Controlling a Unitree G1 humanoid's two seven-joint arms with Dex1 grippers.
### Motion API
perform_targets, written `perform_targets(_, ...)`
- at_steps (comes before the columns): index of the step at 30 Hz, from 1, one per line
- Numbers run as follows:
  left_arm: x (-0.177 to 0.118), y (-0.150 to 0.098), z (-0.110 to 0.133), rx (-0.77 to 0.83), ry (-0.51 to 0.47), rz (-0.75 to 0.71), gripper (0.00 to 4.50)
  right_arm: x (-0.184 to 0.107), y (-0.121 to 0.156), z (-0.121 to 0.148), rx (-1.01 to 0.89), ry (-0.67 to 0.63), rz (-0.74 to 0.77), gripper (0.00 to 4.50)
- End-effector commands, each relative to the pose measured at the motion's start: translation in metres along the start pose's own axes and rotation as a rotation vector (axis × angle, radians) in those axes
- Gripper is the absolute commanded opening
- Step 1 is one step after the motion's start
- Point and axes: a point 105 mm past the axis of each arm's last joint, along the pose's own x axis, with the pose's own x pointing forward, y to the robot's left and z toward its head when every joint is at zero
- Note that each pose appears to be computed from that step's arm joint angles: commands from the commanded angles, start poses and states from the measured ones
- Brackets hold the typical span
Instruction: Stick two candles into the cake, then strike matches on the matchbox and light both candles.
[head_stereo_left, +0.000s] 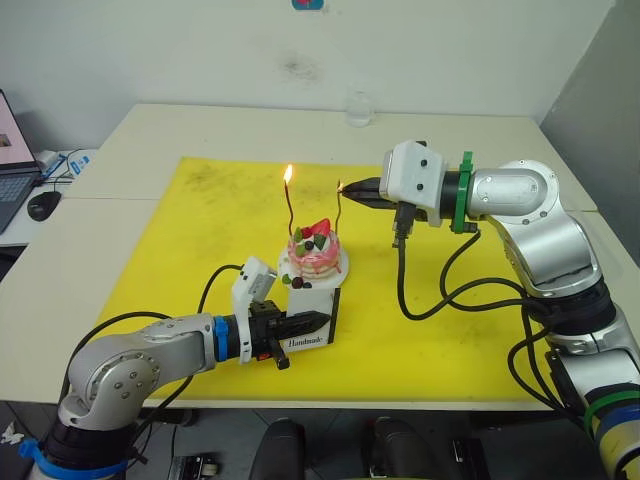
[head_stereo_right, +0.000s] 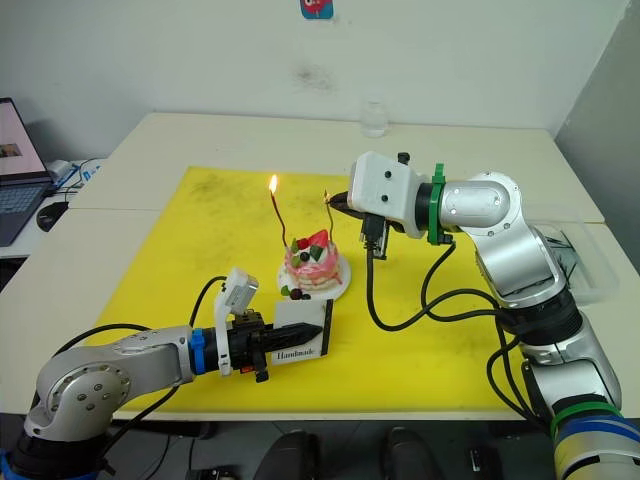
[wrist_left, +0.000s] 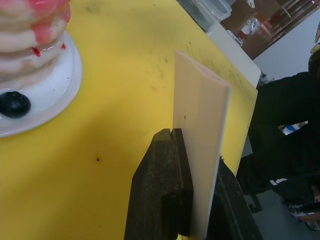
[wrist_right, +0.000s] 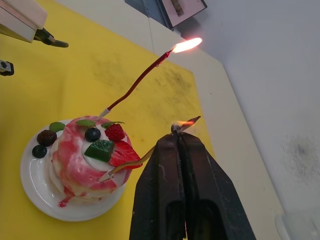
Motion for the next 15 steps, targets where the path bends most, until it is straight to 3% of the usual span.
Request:
perform_targets(1,0.0015,-0.0070,0.0051,0.026,-0.014,-0.032,0.00,-0.0056,-0.0080,0.0149,-0.037,-0.039,-0.039,0.03)
perform_targets(15,0.0021,-0.0073,0.0045,0.026,-0.014,-0.034,0.00,-0.0065,-0.0095,0.0188,-0.040,-0.045,-0.040,0.03)
